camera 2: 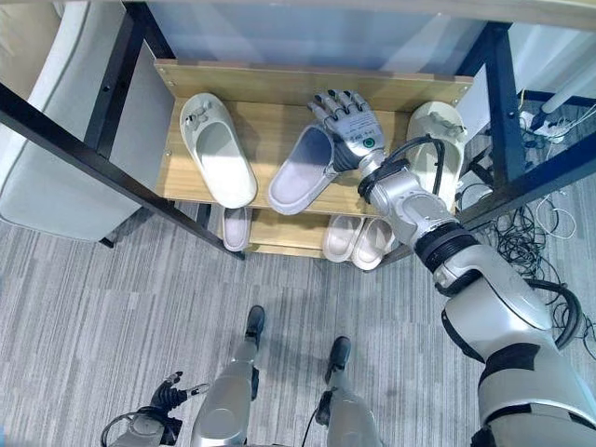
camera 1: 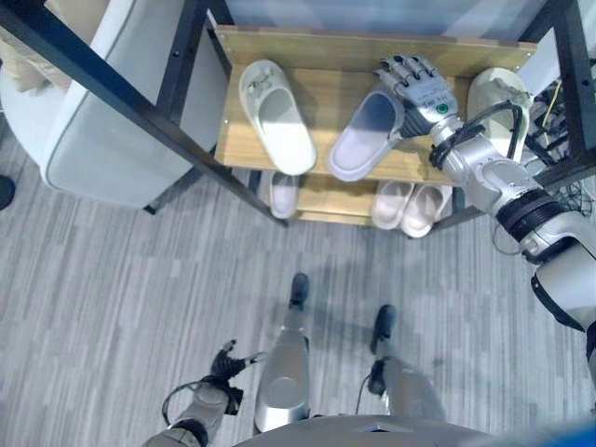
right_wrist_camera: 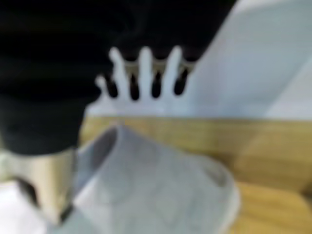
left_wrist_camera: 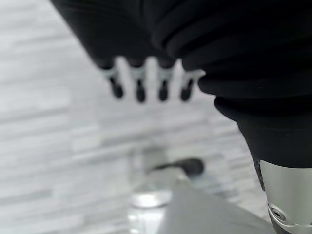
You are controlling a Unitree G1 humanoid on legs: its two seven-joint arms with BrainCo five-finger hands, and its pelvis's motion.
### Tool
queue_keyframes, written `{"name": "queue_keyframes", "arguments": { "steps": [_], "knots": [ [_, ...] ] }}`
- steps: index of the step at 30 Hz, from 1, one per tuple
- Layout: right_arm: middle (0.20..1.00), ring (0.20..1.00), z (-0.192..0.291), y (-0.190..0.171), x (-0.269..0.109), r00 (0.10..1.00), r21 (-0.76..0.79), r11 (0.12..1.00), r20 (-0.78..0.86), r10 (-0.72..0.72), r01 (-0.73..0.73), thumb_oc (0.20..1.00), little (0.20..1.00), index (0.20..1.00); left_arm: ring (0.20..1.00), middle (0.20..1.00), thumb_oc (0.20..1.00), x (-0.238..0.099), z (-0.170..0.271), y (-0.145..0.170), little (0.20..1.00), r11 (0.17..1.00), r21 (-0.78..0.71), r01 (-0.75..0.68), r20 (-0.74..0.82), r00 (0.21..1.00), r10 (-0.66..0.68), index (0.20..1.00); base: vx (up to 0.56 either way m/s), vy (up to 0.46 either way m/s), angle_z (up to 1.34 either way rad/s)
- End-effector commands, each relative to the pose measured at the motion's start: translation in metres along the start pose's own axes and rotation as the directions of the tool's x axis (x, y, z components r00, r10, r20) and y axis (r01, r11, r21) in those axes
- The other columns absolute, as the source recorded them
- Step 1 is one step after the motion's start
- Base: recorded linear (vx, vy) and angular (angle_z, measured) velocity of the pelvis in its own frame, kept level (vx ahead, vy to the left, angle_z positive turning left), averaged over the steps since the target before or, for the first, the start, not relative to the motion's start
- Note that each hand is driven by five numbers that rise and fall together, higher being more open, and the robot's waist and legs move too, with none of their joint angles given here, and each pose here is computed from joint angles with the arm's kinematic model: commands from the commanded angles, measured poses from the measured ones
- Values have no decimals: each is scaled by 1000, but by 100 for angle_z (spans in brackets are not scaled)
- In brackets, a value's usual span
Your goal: Arrange the slippers neatly on the shoe rack.
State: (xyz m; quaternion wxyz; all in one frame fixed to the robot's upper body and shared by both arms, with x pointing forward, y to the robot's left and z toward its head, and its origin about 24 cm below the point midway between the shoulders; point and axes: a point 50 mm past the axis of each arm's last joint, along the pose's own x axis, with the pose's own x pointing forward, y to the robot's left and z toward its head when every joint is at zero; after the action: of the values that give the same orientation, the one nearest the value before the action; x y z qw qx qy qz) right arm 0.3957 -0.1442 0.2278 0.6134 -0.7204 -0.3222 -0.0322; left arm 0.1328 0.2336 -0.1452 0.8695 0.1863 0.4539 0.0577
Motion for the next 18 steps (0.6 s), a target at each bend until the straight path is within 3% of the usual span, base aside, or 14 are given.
{"name": "queue_keyframes", "arguments": {
  "steps": [1,5,9,10,11,12,18],
  "knots": [
    [1000,1000,-20,-39,16,991,-72,989,-24,-128,126,1000,1000,1000,1000,1000,1000,6,15,12,1000,996,78,-36,46,998,33,1000,0,0,0],
    [1000,1000,-22,-41,15,990,-64,989,-31,-135,133,1000,1000,1000,1000,1000,1000,6,15,12,1000,996,80,-36,47,998,33,1000,22,9,7],
    [1000,1000,-36,-49,13,965,-2,975,-143,-219,221,1000,1000,1000,1000,1000,1000,6,21,6,1000,997,77,-29,72,997,23,1000,18,14,8],
    [561,561,-44,-48,11,957,-1,975,-188,-219,223,561,561,561,1000,1000,1000,6,24,3,1000,996,87,-18,85,996,11,1000,0,0,0],
    [325,325,-45,-47,11,954,4,974,-204,-220,225,325,325,325,1000,1000,1000,6,25,2,1000,996,90,-18,93,996,9,1000,0,0,0],
    [200,200,-48,-44,10,954,3,977,-216,-208,214,200,200,200,1000,1000,1000,6,28,2,1000,996,90,-16,103,995,7,1000,0,0,0],
    [200,200,-60,-18,-4,944,41,991,-311,-107,126,200,200,200,1000,1000,1000,7,38,-2,1000,997,82,-14,143,990,2,1000,-23,-2,11]
  ]
}}
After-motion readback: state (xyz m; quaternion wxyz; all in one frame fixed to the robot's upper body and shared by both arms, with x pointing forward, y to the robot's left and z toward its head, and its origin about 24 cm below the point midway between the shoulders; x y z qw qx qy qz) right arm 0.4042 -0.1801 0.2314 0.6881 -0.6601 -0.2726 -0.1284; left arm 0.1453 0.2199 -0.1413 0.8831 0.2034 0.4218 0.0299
